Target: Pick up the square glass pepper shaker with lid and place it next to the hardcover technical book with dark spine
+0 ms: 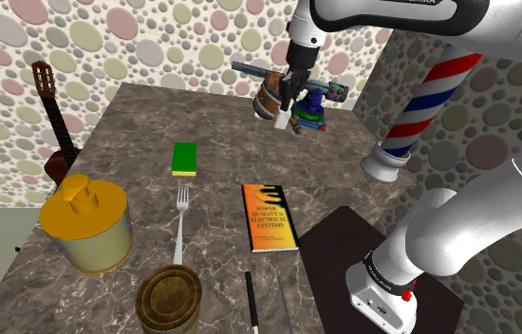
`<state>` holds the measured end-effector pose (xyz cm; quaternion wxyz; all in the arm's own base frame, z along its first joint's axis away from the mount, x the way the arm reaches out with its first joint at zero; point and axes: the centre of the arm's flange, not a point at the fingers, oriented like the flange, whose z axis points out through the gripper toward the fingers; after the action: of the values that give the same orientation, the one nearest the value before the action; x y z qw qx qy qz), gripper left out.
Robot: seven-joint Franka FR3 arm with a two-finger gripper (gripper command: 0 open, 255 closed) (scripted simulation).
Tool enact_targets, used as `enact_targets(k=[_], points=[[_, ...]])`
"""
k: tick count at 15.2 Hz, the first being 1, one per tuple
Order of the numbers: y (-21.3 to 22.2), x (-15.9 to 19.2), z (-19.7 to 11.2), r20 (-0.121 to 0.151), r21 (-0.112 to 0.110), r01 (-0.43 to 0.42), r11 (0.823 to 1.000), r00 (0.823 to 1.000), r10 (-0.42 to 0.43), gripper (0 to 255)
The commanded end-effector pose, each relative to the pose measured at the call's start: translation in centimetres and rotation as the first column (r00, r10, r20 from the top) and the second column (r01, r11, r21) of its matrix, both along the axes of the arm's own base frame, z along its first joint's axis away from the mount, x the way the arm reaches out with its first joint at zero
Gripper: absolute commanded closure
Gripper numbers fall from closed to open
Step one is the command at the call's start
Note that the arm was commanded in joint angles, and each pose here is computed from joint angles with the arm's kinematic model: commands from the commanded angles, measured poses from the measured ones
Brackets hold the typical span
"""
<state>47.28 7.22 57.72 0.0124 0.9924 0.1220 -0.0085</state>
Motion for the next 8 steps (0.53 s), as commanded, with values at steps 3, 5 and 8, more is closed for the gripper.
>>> enact_targets(k=[3,5,8], points=[[5.1,-0.6,-0.2,0.000,0.000,0.002,1.000,1.000,-0.002,255],[7.8,-0.8,-0.2,0.000,0.000,0.002,1.000,1.000,-0.002,255],[11.7,-1.2,-0.2,0.000,0.000,0.002,1.000,1.000,-0.002,255]])
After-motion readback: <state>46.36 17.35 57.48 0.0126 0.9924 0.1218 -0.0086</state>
